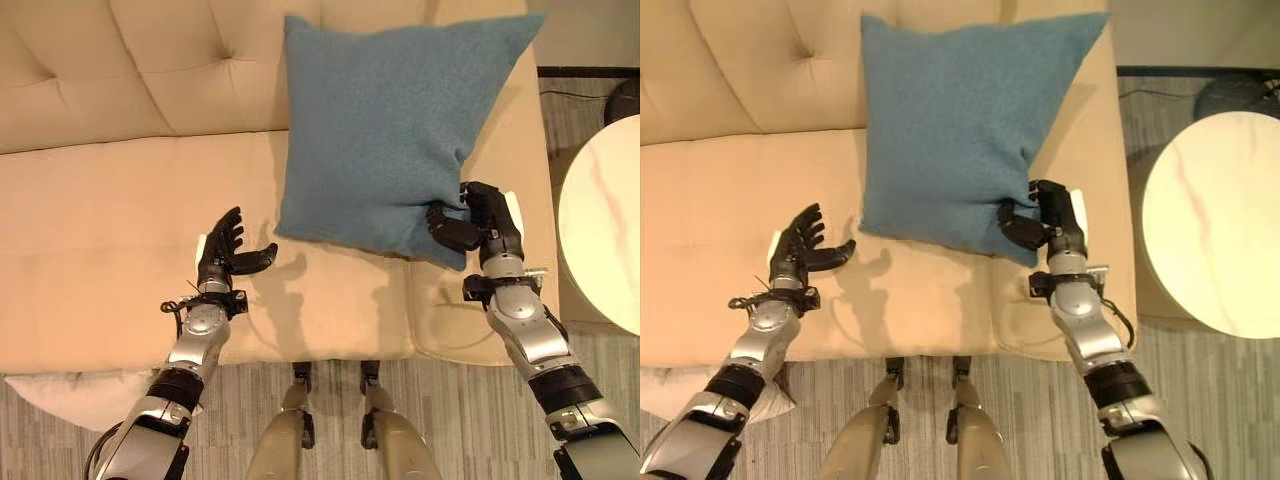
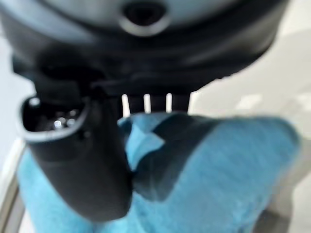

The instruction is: Pick up all the scattered cushions and arrange them neatly on the sofa.

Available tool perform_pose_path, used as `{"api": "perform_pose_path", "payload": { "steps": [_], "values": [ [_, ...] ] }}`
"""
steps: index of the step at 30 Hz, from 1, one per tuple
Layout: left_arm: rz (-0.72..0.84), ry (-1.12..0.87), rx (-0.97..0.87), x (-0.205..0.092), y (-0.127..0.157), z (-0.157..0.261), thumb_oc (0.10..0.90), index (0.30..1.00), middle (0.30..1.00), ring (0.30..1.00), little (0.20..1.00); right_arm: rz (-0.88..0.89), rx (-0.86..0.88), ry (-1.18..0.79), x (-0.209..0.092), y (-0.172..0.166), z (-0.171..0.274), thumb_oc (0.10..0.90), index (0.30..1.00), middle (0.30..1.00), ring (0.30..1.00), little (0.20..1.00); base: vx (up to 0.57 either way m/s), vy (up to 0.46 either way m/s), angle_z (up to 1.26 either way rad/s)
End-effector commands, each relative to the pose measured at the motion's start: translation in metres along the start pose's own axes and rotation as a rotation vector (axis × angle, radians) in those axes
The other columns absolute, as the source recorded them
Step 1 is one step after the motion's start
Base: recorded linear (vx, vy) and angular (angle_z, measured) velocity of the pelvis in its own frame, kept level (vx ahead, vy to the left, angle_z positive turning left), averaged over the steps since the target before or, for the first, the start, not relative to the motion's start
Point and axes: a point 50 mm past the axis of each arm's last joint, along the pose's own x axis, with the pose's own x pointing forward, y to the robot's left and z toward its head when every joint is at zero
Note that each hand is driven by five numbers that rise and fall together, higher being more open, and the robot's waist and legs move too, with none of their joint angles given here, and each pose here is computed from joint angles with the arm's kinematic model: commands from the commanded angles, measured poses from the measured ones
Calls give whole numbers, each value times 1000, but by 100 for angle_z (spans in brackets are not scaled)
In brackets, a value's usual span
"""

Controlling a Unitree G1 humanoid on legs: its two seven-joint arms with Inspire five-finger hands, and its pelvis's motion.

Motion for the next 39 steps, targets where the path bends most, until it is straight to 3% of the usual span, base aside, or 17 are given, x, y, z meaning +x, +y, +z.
{"api": "perform_pose_path", "payload": {
  "steps": [1, 7, 15, 22, 28, 29, 30, 31, 32, 39],
  "values": [
    [52, -163, -60, 9, 8, 30, 800, 900, 900, 900, 900, -71, 39, -397, 12, -28, 75, 400, 300, 300, 300, 300, 28, 10, -33],
    [24, -153, -133, 11, 11, 32, 800, 900, 900, 900, 900, -66, 53, -367, 8, -32, 67, 400, 300, 300, 300, 300, 15, 5, -15],
    [-102, -73, -300, 6, -31, 18, 800, 900, 900, 900, 900, -25, 89, -324, 5, -11, 58, 400, 300, 300, 300, 300, 12, -4, -5],
    [-199, -92, -266, 8, -52, 27, 800, 900, 900, 900, 900, 24, 102, -372, 7, 3, 69, 400, 300, 300, 300, 300, 0, 0, 0],
    [-325, -117, -232, 9, -89, 40, 800, 900, 900, 900, 900, 88, 134, -414, 8, 25, 80, 400, 300, 300, 300, 300, -2, -2, -1],
    [-365, -129, -261, 5, -101, 44, 764, 846, 846, 846, 846, 98, 140, -418, 8, 30, 82, 400, 300, 300, 300, 300, 0, 0, 0],
    [-378, -134, -269, 4, -103, 46, 596, 594, 594, 594, 594, 101, 143, -419, 7, 31, 82, 400, 300, 300, 300, 300, 0, 0, 0],
    [-378, -134, -269, 4, -103, 46, 521, 481, 481, 481, 481, 101, 143, -419, 7, 31, 82, 400, 300, 300, 300, 300, 0, 0, 0],
    [-394, -146, -275, 3, -107, 49, 400, 300, 300, 300, 300, 102, 145, -423, 7, 32, 82, 400, 300, 300, 300, 300, 0, 0, 0],
    [-376, -233, -332, 1, -97, 66, 400, 300, 300, 300, 300, 90, 168, -418, 1, 30, 78, 400, 300, 300, 300, 300, 0, 0, 0]
  ]
}}
